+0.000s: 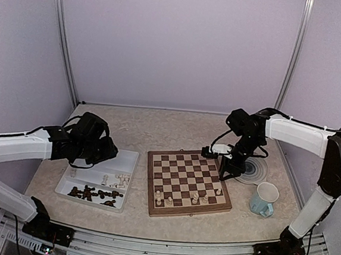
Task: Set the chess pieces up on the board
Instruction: Place the pawn at g2, then pick up the queen from the storage box.
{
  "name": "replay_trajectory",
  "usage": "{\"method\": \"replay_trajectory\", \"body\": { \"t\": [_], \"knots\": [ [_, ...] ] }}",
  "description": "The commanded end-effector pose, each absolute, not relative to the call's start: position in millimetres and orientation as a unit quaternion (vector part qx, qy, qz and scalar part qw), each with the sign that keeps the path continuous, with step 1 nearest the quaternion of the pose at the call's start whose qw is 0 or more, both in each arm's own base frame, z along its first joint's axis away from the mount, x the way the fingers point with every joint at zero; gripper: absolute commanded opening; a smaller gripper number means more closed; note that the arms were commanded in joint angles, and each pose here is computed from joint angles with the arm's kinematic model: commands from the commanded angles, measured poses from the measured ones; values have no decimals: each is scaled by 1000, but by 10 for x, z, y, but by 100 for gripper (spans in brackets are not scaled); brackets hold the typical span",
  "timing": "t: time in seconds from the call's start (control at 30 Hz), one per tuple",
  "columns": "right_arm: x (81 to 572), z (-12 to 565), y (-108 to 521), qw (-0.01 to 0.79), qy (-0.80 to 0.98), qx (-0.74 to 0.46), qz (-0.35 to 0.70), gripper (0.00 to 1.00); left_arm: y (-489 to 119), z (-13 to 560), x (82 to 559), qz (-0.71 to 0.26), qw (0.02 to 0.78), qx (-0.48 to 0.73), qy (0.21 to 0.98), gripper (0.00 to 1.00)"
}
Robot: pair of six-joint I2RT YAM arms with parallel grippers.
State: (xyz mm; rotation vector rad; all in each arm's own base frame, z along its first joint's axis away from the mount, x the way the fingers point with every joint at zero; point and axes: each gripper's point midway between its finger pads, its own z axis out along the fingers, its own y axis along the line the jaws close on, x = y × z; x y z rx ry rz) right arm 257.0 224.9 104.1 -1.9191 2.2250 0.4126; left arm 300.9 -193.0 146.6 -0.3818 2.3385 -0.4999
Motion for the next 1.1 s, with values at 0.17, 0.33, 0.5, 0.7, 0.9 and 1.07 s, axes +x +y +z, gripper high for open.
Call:
{"method": "replay_trajectory", "body": {
  "t": [0.17, 0.33, 0.5, 0.7, 0.9, 1.07],
  "knots": [
    [2655, 1309, 2439, 188, 739, -616, 196, 41, -1523, 741, 2530, -29, 230, -122, 965, 50],
    [2626, 1288, 2456, 185, 739, -614, 206, 40, -1509, 565, 2618, -13, 208, -116, 971, 49],
    [2583, 1289, 2437, 188, 739, -613, 208, 40, -1498, 416, 2689, -9, 187, -110, 976, 42],
    [2542, 1260, 2436, 187, 743, -605, 216, 40, -1567, 326, 2855, -15, 181, -88, 979, 39],
    [2532, 1251, 2440, 186, 747, -599, 220, 40, -1627, 225, 2900, -8, 162, -74, 984, 35],
    [2519, 1218, 2433, 185, 749, -597, 220, 40, -1618, 231, 2850, -7, 156, -75, 985, 39]
  ]
}}
